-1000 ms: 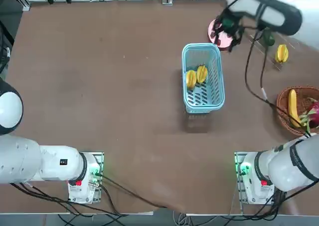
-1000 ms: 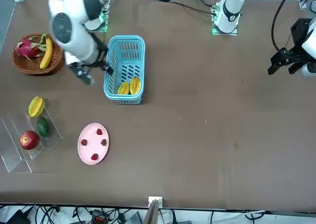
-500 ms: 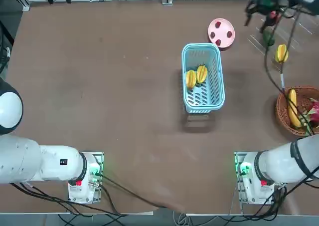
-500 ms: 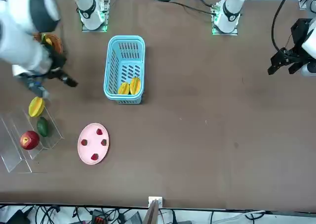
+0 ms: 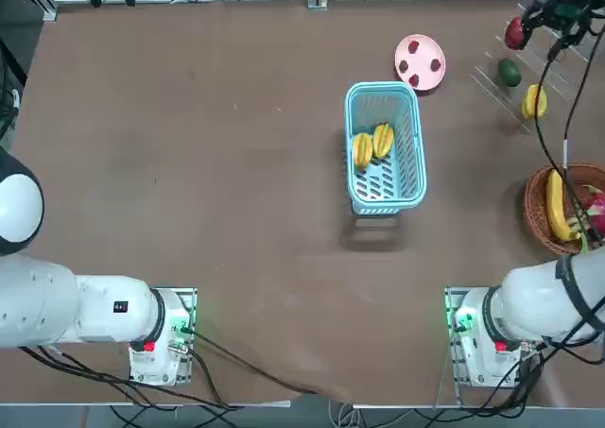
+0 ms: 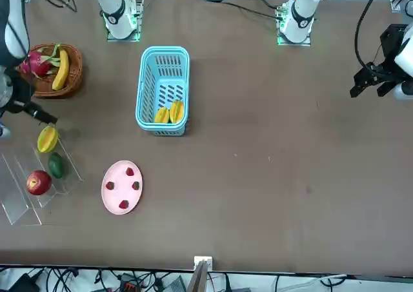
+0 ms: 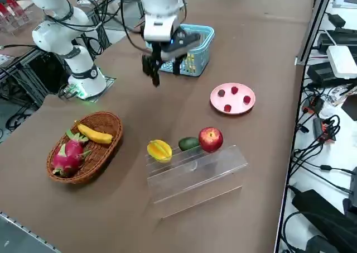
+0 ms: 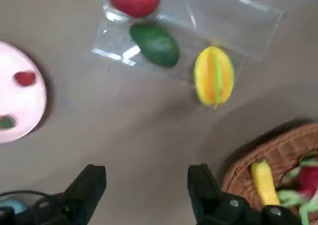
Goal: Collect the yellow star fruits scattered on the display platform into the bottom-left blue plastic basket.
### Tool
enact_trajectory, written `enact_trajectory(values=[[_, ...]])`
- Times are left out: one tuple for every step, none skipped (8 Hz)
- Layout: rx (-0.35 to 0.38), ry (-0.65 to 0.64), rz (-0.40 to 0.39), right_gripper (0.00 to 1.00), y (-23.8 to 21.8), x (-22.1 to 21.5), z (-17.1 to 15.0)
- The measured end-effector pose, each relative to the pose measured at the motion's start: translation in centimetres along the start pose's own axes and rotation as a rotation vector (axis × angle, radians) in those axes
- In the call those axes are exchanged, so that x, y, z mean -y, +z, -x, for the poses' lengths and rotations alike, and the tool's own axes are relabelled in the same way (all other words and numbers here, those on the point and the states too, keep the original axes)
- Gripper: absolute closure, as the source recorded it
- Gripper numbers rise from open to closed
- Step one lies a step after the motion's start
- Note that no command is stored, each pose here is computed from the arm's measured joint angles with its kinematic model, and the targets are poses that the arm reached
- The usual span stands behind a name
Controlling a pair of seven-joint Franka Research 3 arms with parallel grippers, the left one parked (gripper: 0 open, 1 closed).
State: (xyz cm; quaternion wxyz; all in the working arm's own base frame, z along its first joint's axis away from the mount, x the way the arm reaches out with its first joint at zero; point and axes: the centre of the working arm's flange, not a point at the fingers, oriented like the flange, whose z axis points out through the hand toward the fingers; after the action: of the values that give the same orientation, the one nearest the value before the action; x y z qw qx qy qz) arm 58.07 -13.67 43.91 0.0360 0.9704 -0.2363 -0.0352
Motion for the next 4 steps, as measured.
enact_trajectory(values=[[-0.013,-0.030,-0.003,0.00,1.5,-2.0,-1.4],[-0.028,-0.050,-0.007,0.00,2.8,-4.4,-2.6],[-0.048,-0.061,-0.010,0.00,4.0,-6.5,-3.7],[-0.072,-0.074,-0.011,0.00,5.0,-8.1,-4.6]])
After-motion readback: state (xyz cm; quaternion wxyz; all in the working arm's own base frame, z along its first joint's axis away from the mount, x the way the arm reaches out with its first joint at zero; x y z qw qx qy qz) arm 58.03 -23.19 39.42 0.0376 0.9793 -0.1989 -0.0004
